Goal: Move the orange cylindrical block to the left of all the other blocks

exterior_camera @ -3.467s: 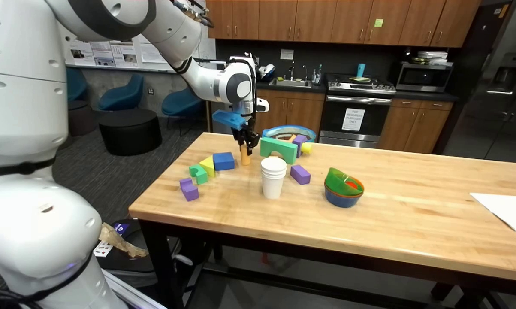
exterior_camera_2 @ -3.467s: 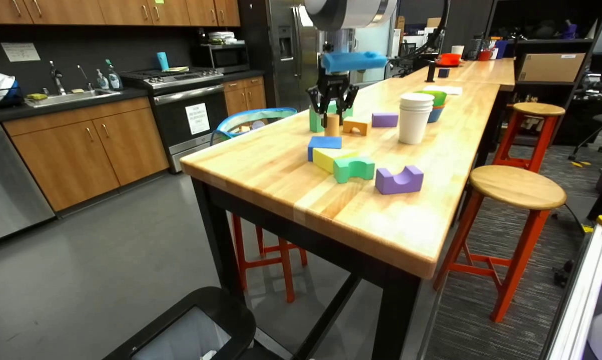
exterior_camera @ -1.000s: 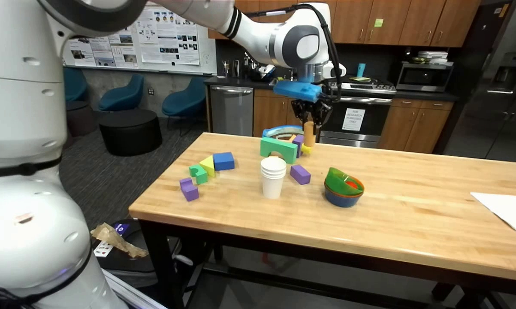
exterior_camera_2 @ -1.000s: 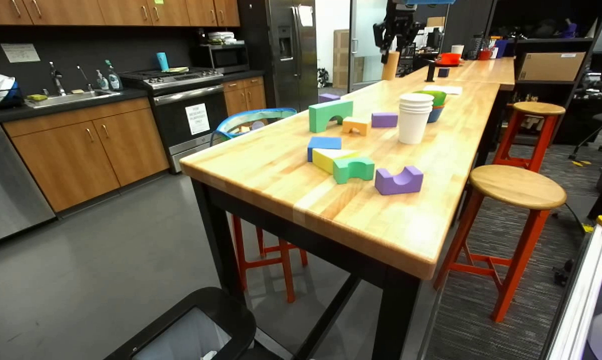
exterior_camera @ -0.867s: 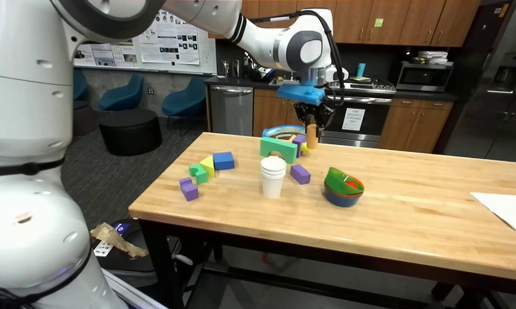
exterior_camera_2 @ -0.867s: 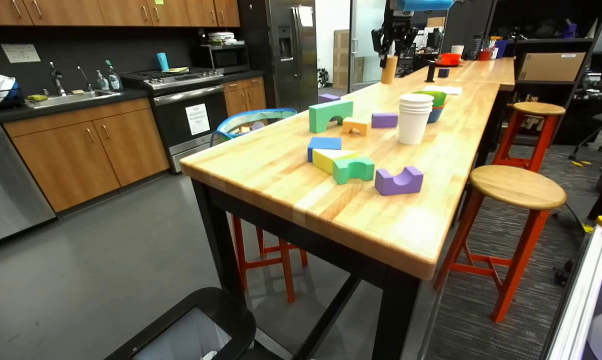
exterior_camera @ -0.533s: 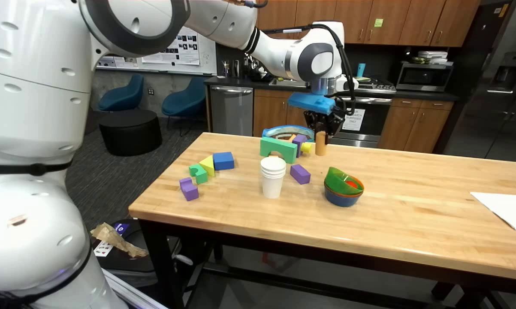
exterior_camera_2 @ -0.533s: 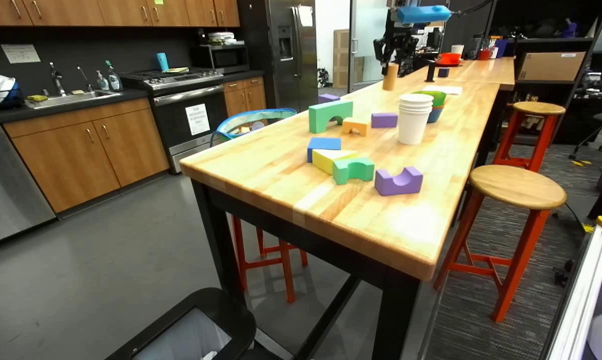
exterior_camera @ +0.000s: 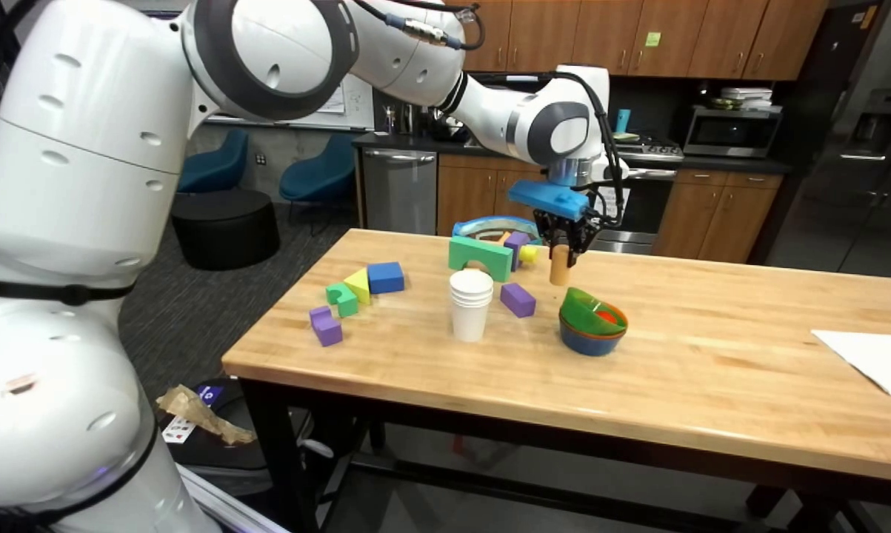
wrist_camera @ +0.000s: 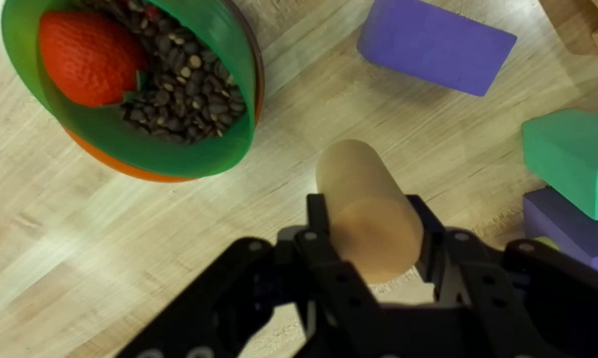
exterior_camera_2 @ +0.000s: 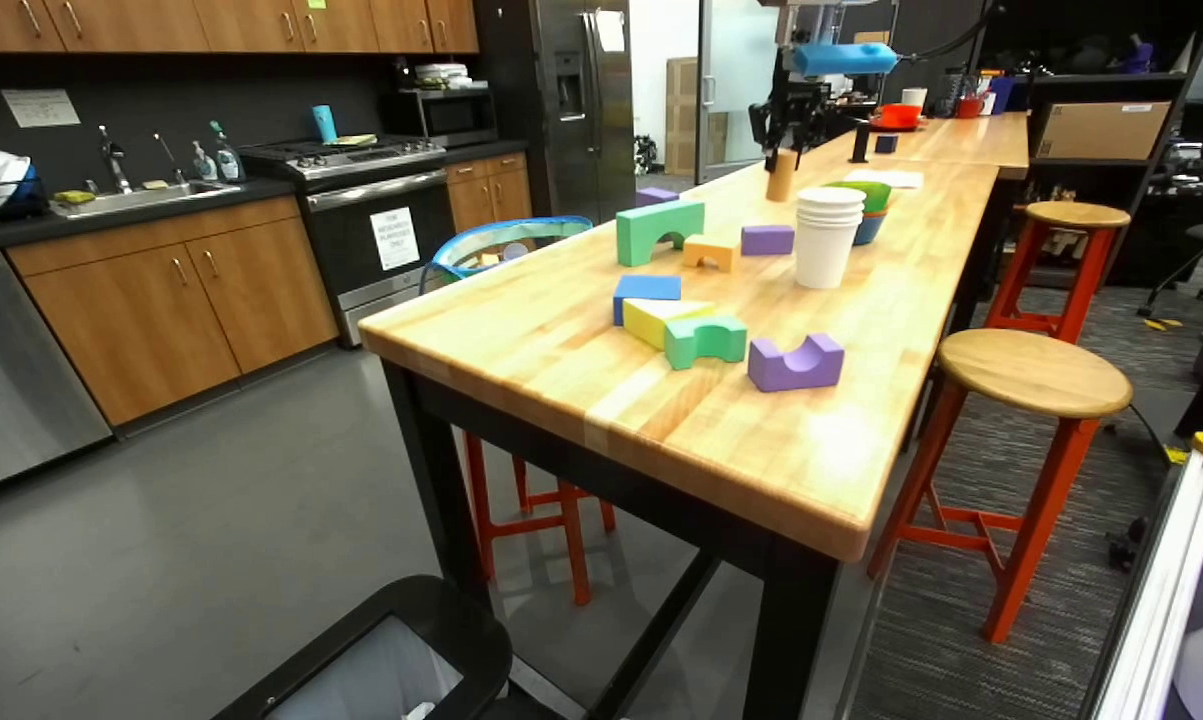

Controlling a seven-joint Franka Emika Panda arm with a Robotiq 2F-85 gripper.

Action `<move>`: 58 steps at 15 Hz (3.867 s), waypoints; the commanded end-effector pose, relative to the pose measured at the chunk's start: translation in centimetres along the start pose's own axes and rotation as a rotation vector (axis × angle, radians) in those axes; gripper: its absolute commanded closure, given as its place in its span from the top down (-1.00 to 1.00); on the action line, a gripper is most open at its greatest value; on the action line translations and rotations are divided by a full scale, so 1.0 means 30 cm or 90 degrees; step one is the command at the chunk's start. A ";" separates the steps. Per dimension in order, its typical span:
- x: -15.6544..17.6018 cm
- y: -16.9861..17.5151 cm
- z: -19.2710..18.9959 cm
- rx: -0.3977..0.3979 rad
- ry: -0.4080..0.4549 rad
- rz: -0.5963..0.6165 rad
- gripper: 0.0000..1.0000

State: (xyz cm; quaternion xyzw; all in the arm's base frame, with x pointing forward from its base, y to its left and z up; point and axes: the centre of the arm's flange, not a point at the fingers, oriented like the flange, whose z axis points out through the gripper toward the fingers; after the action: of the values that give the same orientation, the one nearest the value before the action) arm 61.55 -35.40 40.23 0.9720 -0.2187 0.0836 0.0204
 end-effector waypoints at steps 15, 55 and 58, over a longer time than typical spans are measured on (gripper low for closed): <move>0.027 -0.015 0.015 -0.005 -0.010 -0.016 -0.68; -0.362 -0.551 -0.428 0.026 -0.031 -0.188 1.00; -0.454 -0.590 -0.471 0.033 -0.029 -0.200 1.00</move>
State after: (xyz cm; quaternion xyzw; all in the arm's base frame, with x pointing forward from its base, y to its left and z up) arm 58.65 -14.99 50.88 0.9959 -0.0645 0.0626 0.0029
